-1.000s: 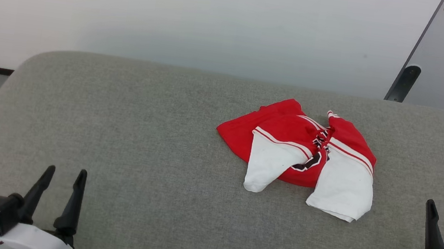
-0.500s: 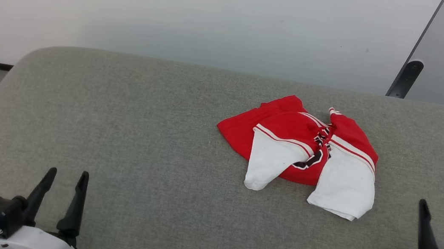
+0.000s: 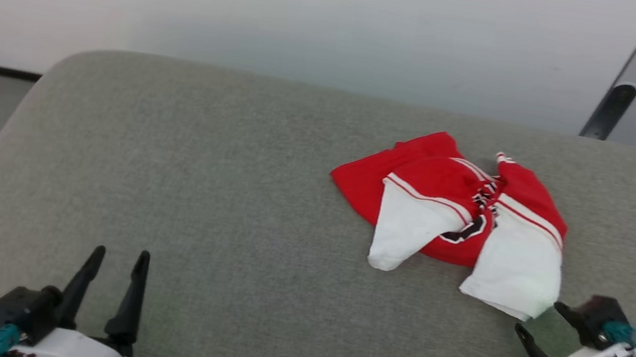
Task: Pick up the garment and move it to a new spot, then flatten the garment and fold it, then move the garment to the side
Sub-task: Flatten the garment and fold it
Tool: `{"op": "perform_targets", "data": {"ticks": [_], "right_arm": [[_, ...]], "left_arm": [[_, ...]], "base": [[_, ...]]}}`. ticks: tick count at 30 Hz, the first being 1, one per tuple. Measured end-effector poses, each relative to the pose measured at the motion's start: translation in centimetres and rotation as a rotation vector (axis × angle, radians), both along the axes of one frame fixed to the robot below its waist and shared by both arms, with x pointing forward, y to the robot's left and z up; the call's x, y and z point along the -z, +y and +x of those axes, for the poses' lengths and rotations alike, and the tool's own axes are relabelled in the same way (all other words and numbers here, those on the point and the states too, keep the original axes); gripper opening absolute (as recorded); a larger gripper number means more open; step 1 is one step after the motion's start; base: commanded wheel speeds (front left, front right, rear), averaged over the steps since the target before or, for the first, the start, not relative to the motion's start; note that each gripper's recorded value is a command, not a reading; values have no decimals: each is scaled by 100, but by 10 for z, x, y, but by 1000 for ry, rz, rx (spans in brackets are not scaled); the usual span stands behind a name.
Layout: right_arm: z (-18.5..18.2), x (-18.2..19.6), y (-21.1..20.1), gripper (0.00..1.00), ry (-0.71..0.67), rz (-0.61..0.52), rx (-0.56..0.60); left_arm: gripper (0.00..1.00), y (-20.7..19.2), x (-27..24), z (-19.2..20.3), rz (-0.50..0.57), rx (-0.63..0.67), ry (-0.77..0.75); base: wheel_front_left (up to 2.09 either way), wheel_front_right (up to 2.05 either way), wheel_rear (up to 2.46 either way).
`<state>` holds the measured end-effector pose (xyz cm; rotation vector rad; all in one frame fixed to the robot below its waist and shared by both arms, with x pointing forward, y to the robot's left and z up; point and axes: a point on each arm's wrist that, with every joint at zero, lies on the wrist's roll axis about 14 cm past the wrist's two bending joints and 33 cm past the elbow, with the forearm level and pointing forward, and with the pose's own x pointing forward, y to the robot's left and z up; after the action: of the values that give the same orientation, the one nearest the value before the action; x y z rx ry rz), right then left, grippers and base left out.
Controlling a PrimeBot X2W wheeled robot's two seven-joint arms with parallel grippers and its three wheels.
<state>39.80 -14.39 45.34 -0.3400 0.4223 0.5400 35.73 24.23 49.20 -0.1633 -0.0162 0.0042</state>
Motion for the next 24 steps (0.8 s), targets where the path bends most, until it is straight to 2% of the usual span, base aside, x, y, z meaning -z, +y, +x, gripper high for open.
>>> {"op": "perform_targets", "data": {"ticks": [6, 13, 20, 22, 24], "right_arm": [[7, 17, 1, 100, 102, -229, -153], [17, 35, 2, 100, 189, -345, -248], [24, 52, 7, 100, 244, -388, -311], [28, 54, 10, 43, 243, -389, -323], [30, 56, 12, 22, 244, -389, -333]], "left_arm": [[100, -2, 10, -1, -28, -19, 26], [100, 3, 22, -2, -48, -59, 57], [100, 6, 28, 3, -56, -81, 75], [100, 6, 31, 3, -58, -84, 83], [100, 5, 31, 6, -61, -83, 83]], "base": [[0, 0, 0], [0, 0, 0], [0, 0, 0], [0, 0, 0], [0, 0, 0]]}}
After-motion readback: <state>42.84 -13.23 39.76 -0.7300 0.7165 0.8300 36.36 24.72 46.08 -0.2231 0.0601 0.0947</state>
